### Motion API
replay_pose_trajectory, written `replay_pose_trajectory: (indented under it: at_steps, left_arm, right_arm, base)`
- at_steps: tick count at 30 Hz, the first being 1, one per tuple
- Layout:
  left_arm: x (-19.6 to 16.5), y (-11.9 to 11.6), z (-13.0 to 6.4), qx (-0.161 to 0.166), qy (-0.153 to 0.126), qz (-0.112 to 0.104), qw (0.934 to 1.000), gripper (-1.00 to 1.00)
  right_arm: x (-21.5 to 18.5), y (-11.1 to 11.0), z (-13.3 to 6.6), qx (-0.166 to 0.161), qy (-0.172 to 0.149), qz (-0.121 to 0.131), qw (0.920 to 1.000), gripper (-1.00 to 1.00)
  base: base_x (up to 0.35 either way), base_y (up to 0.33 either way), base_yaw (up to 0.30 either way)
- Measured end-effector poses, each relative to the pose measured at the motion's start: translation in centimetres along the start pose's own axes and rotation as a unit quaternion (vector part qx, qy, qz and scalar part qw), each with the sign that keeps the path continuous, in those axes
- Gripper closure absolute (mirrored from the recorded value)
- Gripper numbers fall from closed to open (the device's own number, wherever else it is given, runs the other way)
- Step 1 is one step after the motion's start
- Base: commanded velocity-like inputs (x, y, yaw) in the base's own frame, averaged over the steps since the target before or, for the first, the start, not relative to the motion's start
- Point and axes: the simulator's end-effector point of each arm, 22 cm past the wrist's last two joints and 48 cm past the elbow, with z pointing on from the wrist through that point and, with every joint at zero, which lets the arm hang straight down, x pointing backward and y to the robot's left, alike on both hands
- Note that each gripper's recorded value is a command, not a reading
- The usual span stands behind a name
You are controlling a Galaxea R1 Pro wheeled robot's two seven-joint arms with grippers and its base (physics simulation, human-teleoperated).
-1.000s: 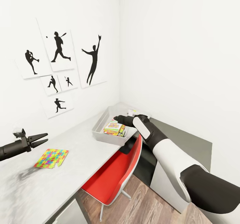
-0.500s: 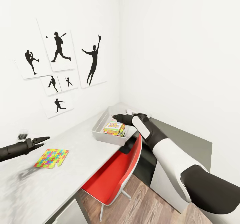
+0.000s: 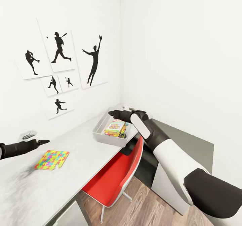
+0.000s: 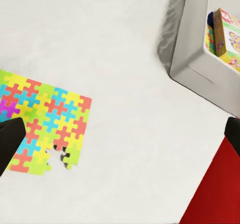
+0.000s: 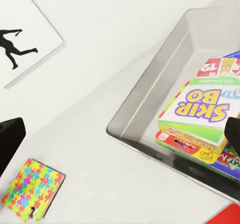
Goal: Put all the toys in the child's room - the three board games (two on the bed and one on the table), the two jigsaw puzzles on the table, and the tennis ball on the table - inside the toy box on the table in the child's room.
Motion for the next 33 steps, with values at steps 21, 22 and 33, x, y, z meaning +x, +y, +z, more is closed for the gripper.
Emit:
replay_pose_trajectory:
  at_steps: [21, 22, 33]
  left_arm:
    - [-0.3, -0.1, 2.3, -0.071, -0.005, 0.086, 0.9937, -1.00]
    - [-0.3, -0.1, 2.3, -0.074, -0.006, 0.089, 0.9933, -1.00]
    - [-0.7, 1.0, 1.9, -0.104, -0.010, 0.095, 0.9900, -1.00]
  right_arm:
    - [2.2, 0.4, -0.4, -0.003, 0.012, -0.001, 0.9999, -1.00]
    - [2.2, 0.4, -0.4, -0.003, 0.011, -0.002, 0.9999, -1.00]
    - [1.8, 0.7, -0.7, -0.004, 0.007, -0.006, 1.0000, -1.00]
  base:
    - [0.000, 0.000, -0.155]
    - [0.000, 0.000, -0.239]
    - [-0.033, 0.113, -0.149]
